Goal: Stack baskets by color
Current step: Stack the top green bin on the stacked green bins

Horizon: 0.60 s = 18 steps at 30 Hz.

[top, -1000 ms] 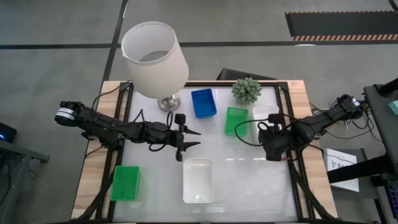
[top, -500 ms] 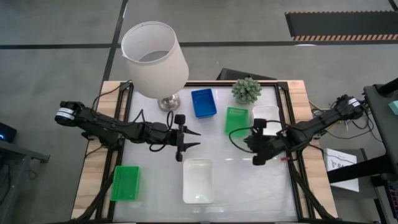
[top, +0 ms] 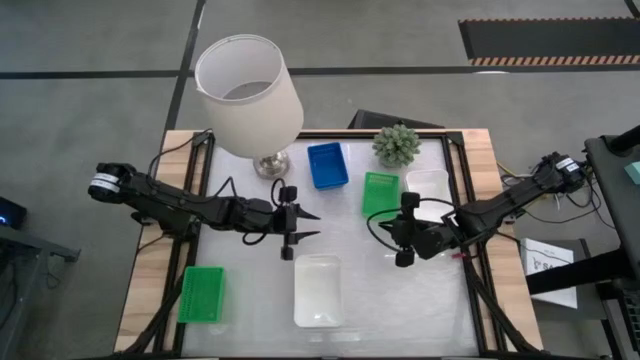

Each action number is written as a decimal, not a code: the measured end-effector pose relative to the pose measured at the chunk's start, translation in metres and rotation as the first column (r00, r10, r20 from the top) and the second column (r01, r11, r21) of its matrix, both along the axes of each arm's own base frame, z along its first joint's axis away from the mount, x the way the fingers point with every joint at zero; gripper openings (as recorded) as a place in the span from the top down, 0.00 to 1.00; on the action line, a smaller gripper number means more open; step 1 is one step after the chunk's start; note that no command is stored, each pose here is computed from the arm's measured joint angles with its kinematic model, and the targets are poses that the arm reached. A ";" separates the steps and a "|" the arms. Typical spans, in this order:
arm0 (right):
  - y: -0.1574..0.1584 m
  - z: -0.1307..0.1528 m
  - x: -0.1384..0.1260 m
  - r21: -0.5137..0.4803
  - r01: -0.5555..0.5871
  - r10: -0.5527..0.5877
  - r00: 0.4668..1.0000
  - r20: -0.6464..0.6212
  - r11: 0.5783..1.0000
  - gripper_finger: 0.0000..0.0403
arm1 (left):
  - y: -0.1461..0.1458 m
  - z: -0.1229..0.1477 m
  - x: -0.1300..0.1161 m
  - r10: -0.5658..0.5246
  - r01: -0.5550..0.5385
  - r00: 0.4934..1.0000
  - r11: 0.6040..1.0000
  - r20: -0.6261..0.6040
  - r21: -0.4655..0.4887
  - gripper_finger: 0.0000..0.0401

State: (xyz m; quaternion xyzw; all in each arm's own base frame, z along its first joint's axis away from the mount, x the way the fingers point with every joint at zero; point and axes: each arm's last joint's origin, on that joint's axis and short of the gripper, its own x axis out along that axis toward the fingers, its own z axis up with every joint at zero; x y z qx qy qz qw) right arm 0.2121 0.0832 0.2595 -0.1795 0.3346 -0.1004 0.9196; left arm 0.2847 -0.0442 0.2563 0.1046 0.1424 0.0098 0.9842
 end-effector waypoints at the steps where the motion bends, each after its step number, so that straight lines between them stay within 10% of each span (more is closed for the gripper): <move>1: 0.000 -0.002 0.000 -0.003 -0.003 0.003 1.000 0.003 1.000 0.98 | 0.000 -0.002 -0.001 0.004 -0.004 1.000 1.000 -0.016 -0.015 0.64; 18: -0.006 -0.006 0.009 0.022 0.022 -0.025 0.994 0.110 1.000 0.73 | -0.001 -0.006 -0.002 0.046 -0.055 0.997 0.987 -0.060 -0.153 0.64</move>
